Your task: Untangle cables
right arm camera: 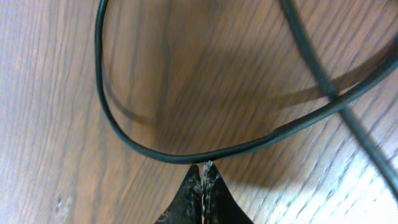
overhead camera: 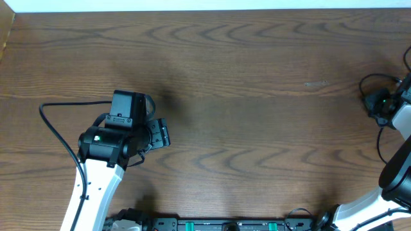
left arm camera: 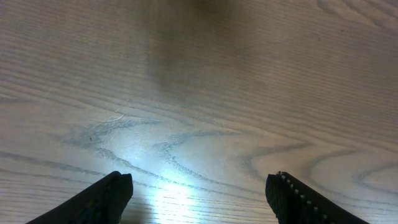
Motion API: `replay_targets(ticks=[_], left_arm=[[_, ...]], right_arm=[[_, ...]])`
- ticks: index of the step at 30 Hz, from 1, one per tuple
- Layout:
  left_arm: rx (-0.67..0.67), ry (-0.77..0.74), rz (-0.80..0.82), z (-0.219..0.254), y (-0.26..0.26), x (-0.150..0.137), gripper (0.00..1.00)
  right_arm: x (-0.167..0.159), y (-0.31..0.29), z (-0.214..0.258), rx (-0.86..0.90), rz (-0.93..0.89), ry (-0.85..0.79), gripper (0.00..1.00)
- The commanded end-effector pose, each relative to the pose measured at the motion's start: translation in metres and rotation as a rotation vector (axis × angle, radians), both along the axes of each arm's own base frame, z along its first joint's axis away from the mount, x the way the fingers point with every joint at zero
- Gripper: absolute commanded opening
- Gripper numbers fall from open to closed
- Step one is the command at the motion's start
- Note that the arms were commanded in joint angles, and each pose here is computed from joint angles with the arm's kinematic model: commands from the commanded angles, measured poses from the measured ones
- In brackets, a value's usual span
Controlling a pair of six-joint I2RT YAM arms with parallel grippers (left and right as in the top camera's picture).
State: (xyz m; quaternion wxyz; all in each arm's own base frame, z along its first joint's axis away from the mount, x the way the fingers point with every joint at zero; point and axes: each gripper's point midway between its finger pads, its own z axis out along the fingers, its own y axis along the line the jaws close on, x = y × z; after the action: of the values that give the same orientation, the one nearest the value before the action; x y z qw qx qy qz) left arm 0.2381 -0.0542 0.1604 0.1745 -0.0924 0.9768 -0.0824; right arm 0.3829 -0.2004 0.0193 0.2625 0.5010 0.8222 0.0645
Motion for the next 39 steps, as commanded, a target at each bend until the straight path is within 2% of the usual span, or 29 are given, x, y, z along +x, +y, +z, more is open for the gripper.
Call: replay_targets(ticks=[1,5,23,29,36,39], left_arm=[[0.001,-0.014,-0.006,0.005,0.000,0.002,0.75],[0.000,-0.014,-0.006,0.005,0.000,0.002,0.74],[0.002,-0.003,-0.006,0.003,0.000,0.003,0.74],[0.005,0.013,-0.006,-0.001,0.000,0.004,0.74],[0.011,0.048,-0.006,-0.009,0.000,0.005,0.74],[0.015,0.068,-0.006,-0.014,0.000,0.006,0.74]], right_arm=[[-0.014,-0.024,-0.006,-0.142,-0.058,0.087,0.01],[-0.026,-0.038,-0.011,-0.215,-0.109,0.150,0.01],[-0.037,-0.050,-0.087,-0.193,-0.136,0.244,0.01],[-0.064,-0.104,-0.082,-0.282,-0.267,0.251,0.01],[-0.111,-0.154,-0.079,-0.273,-0.424,0.248,0.01],[-0.117,-0.160,-0.082,-0.217,-0.433,0.203,0.01]])
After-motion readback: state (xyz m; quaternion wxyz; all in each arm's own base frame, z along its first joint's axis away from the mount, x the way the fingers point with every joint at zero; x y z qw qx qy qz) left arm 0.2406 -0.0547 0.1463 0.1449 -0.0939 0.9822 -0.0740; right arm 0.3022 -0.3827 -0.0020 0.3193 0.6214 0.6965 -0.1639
